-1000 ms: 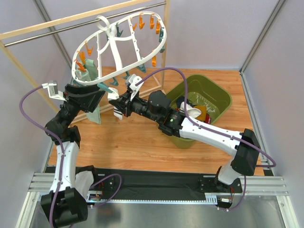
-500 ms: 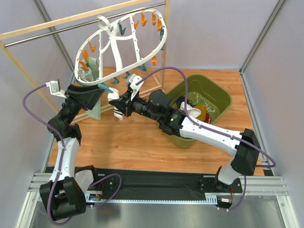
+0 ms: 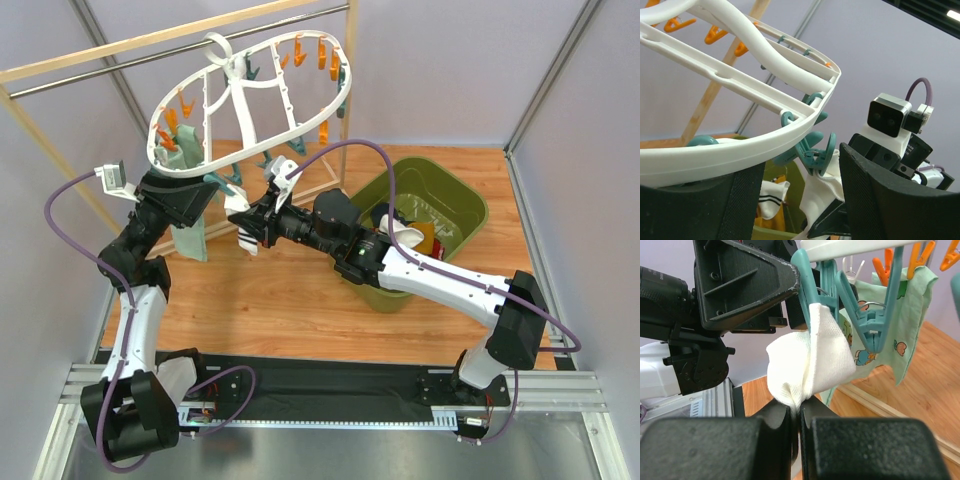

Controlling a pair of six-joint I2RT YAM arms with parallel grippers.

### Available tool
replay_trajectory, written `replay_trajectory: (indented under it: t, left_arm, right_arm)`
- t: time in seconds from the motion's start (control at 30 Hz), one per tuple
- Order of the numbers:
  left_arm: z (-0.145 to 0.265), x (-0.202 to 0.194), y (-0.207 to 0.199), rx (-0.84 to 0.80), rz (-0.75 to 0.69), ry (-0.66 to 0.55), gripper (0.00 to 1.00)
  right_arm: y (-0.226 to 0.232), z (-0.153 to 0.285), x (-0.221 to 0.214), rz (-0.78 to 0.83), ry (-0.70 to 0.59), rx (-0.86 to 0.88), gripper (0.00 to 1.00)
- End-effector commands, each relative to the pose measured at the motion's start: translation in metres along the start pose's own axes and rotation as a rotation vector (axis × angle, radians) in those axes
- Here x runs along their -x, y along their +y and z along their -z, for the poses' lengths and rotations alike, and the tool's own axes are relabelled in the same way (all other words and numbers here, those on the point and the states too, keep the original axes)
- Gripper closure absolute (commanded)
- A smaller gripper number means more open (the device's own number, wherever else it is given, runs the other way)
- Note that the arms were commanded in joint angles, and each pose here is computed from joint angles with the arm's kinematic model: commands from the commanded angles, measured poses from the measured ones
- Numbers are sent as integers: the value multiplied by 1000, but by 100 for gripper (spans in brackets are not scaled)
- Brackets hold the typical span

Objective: Remove the socks clipped to the hanger

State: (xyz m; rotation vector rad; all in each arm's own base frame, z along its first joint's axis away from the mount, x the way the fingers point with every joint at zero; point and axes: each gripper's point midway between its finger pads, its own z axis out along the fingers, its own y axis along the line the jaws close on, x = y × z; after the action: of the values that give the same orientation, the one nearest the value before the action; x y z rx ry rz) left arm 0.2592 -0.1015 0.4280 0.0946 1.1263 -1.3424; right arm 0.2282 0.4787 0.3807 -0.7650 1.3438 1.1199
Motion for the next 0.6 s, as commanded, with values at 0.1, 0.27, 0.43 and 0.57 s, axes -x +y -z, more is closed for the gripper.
replay_trajectory:
  t: [0.1, 0.27, 0.43, 0.57]
  left_arm:
    - [-4, 11, -63, -245, -248, -34, 35]
    - [-5, 12, -71, -264, -257, -34, 40]
    - [-5, 13, -74, -269, -252, -36, 50]
    - [-6, 15, -73, -266, -236, -46, 73]
  right_arm:
    - [8, 0, 28, -4, -56, 29, 100]
    - [8, -1, 27, -3, -51, 30, 100]
    - [8, -2, 26, -2, -48, 31, 100]
    - [7, -1, 25, -2, -42, 26, 100]
